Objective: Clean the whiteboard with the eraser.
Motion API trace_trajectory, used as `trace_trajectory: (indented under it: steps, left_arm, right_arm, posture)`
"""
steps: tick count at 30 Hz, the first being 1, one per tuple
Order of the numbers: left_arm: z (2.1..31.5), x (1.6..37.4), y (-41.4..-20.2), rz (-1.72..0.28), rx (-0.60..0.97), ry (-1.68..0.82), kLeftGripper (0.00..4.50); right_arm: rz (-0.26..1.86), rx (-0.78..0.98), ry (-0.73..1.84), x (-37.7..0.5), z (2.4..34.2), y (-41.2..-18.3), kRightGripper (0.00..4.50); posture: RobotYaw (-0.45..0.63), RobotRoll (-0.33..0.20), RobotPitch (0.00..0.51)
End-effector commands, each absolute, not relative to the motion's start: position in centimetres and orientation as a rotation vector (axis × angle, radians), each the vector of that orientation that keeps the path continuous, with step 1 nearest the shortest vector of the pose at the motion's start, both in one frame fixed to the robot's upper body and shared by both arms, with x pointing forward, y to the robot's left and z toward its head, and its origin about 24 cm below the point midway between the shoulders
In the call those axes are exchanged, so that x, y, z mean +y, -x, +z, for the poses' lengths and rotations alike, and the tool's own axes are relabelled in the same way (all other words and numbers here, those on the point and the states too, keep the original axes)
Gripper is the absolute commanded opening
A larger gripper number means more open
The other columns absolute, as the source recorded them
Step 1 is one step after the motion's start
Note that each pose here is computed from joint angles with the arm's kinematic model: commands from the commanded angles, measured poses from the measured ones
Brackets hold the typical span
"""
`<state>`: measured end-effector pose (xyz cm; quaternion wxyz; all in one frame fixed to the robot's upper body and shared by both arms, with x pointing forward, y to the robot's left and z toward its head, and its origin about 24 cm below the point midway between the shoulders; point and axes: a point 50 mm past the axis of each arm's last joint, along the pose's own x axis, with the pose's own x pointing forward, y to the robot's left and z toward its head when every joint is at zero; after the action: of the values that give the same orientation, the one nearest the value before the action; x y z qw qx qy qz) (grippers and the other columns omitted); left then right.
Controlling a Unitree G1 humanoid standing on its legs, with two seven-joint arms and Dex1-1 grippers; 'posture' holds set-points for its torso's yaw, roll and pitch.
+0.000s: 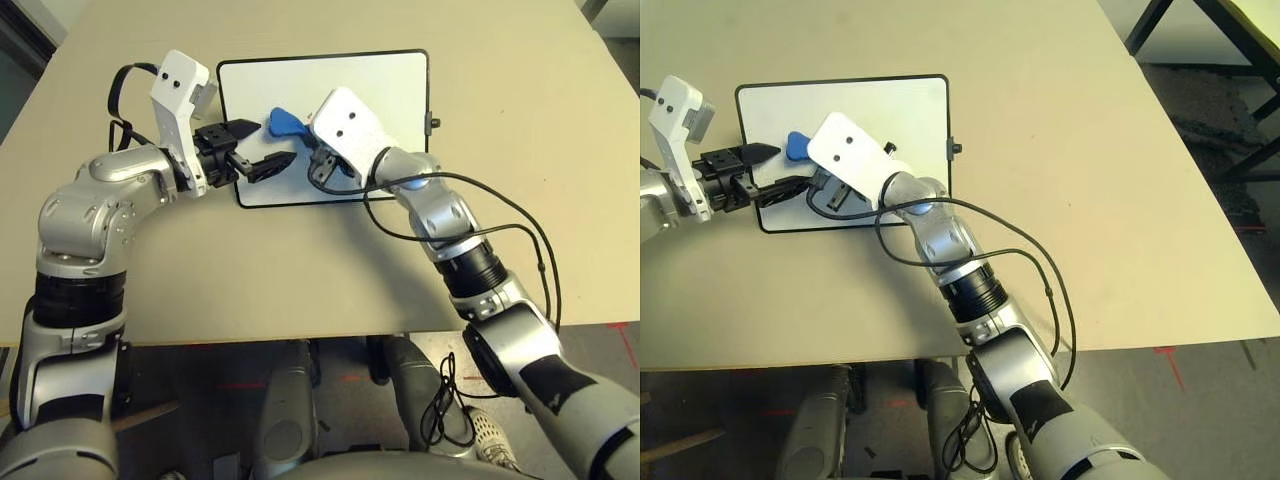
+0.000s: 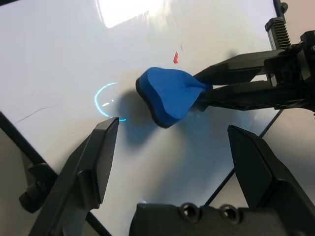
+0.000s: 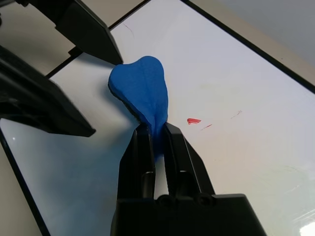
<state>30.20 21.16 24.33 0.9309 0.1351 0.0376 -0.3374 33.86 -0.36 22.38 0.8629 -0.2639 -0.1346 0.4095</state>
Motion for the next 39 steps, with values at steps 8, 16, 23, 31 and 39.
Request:
trace_trajectory:
  steps: [8,16,23,31,39]
  left_arm:
    - [24.1,21.0,-30.1,-0.705,0.083,-0.267,4.5]
    - [24.0,21.0,-30.0,-0.702,0.084,-0.266,4.5]
    - [24.1,21.0,-30.1,-0.706,0.083,-0.266,4.5]
    - [24.2,20.9,-30.2,-0.709,0.079,-0.27,4.5]
    - [24.2,20.9,-30.1,-0.708,0.078,-0.269,4.5]
  right_arm:
    - [0.758,-0.323,0.526,-0.6,25.0,-36.3,0.17]
    - [0.858,-0.259,0.535,-0.2,21.5,-33.9,0.17]
    - [0.825,-0.268,0.538,-0.6,22.6,-34.5,0.17]
    - [0.723,-0.341,0.519,-1.2,25.7,-36.9,0.17]
    - [0.847,-0.275,0.521,-0.2,21.9,-34.2,0.17]
  posture:
    - [0.09,0.0,0.333]
    - [0.09,0.0,0.334]
    - [0.09,0.0,0.335]
    - [0.08,0.0,0.332]
    - [0.09,0.0,0.326]
